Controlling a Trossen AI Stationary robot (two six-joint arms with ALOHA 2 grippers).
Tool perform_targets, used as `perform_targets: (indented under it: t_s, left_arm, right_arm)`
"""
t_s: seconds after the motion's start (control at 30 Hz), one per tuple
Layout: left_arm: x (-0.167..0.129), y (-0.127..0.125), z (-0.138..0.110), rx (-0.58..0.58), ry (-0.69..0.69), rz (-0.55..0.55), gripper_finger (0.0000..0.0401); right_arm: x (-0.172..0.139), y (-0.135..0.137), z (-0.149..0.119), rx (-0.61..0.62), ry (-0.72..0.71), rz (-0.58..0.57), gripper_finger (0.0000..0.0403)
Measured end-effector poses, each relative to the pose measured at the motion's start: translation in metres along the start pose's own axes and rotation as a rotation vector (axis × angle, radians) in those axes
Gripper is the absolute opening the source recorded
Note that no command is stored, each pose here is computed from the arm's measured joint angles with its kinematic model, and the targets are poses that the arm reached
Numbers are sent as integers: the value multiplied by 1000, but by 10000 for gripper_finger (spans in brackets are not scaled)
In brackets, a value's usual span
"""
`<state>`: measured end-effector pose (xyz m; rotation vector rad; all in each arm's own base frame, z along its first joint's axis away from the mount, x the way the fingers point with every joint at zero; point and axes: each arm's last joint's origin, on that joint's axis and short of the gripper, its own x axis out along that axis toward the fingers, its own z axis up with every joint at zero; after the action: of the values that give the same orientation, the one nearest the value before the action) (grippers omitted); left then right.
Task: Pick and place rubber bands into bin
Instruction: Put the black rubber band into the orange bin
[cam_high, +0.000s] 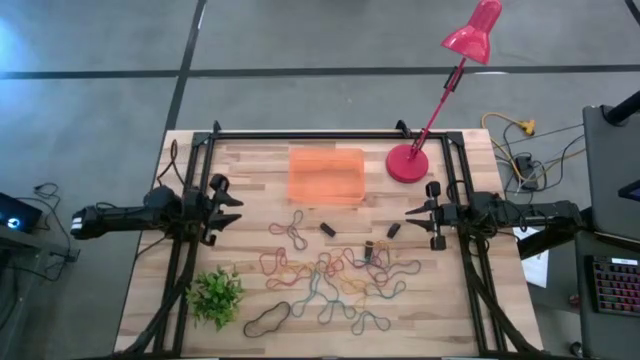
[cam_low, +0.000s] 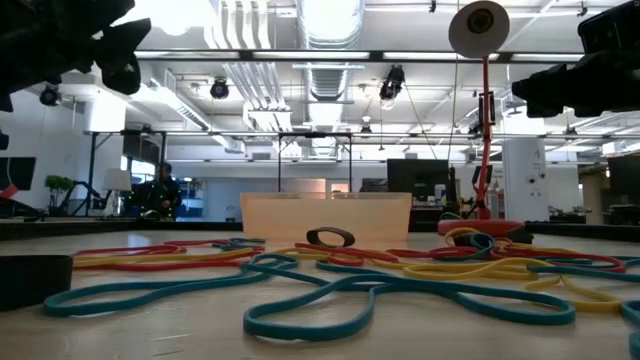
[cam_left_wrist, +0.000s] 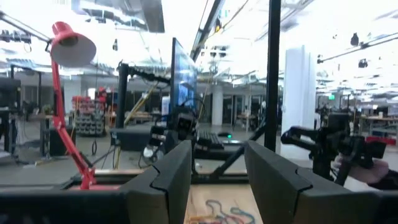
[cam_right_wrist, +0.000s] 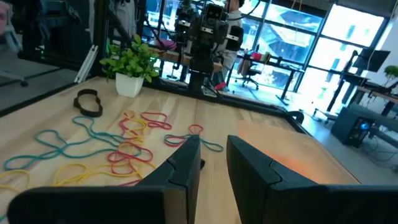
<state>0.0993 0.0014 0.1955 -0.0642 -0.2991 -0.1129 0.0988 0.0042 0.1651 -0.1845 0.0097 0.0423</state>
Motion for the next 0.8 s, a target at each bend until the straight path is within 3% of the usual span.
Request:
perform_targets:
  t_s: [0.17, 0.33, 0.57, 0.8]
  left_arm:
    - [0, 0, 0, 1, -4, 0, 135]
    - [0, 0, 0, 1, -6, 12, 135]
    - [1, 1, -2, -4, 18, 12, 135]
    - [6, 2, -11, -17, 106, 14, 135]
  right_arm:
    - [0, 0, 1, 1, -8, -1, 68]
    - [0, -1, 3, 92, -36, -5, 68]
    - [-1, -3, 14, 370, -148, 1, 68]
    - [-1, -3, 15, 383, -158, 2, 68]
